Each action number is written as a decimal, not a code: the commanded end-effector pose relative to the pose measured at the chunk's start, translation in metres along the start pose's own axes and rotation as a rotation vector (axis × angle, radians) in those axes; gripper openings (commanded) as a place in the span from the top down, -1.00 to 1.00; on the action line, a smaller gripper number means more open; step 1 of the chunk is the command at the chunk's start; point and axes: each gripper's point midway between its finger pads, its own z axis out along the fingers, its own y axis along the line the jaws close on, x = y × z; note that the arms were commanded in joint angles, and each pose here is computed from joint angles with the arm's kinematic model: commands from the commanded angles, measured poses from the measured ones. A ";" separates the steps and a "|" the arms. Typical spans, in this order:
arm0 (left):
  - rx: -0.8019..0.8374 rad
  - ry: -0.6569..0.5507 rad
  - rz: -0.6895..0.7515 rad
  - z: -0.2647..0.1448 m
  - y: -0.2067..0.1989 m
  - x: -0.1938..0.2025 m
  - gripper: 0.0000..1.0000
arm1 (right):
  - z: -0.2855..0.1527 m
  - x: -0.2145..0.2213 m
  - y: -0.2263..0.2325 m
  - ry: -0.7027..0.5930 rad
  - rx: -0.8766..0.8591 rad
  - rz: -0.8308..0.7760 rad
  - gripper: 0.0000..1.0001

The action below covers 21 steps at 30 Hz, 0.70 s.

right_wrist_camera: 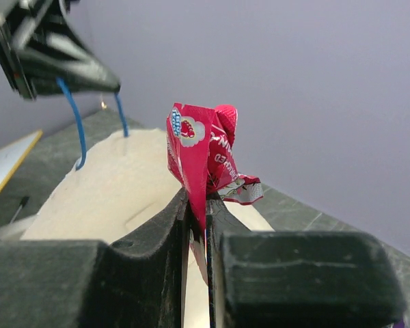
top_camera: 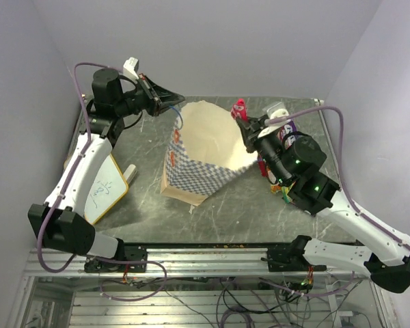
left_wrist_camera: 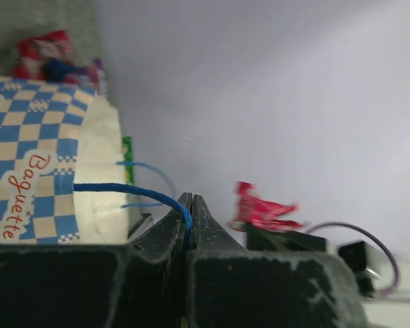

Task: Take the snacks out of the paper bag
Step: Adjust the paper bag at the center of the board.

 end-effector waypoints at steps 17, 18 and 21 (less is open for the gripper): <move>-0.597 -0.043 0.048 -0.094 0.127 -0.013 0.78 | 0.022 0.079 -0.134 0.374 0.438 0.068 1.00; -0.603 -0.048 0.052 -0.096 0.125 -0.013 0.70 | 0.016 0.095 -0.153 0.417 0.492 0.087 1.00; -0.636 -0.065 0.081 -0.102 0.122 -0.016 0.42 | 0.000 0.146 -0.179 0.536 0.565 0.178 1.00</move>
